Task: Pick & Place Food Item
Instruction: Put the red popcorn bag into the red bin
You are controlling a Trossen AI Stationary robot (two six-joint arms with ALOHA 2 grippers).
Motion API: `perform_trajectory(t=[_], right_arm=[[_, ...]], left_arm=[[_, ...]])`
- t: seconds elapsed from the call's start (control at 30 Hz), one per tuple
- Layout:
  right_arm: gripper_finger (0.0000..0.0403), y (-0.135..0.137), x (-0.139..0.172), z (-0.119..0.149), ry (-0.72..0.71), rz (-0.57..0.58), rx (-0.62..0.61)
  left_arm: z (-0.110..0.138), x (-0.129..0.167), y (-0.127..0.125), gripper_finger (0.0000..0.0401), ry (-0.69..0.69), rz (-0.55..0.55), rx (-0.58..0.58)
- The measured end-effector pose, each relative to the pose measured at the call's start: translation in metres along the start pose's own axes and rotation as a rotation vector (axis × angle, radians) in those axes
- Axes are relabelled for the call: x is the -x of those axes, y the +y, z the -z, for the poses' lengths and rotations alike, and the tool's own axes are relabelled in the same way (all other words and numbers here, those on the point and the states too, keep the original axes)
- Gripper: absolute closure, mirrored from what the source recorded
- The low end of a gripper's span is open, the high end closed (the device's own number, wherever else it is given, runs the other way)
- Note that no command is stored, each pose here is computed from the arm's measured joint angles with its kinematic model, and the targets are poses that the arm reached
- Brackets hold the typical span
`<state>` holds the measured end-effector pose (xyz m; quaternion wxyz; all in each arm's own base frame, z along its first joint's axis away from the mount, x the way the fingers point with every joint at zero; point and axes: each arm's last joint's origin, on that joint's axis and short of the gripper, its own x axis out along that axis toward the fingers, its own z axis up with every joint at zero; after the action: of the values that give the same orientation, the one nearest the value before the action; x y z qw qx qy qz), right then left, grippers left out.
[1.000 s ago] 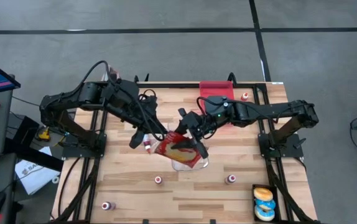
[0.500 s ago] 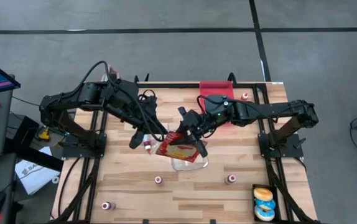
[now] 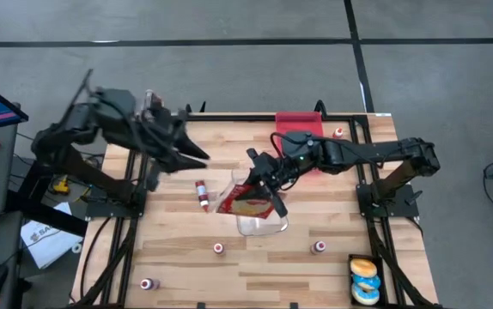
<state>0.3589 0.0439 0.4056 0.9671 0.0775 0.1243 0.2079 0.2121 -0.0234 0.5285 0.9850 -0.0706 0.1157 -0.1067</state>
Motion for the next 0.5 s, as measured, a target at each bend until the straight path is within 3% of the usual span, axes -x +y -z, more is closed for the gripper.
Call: perform_trajectory(t=[0.27,0.5], right_arm=[[0.0383,-0.046,0.031,0.008,0.140,0.179,-0.105],[0.0373,-0.104,0.081,0.030,0.358,0.415,-0.300]], left_arm=[[0.006,0.037,-0.006,0.0280,0.019,-0.108,0.042],[0.032,0.025,-0.011,0.0290,0.155,-0.159,0.081]])
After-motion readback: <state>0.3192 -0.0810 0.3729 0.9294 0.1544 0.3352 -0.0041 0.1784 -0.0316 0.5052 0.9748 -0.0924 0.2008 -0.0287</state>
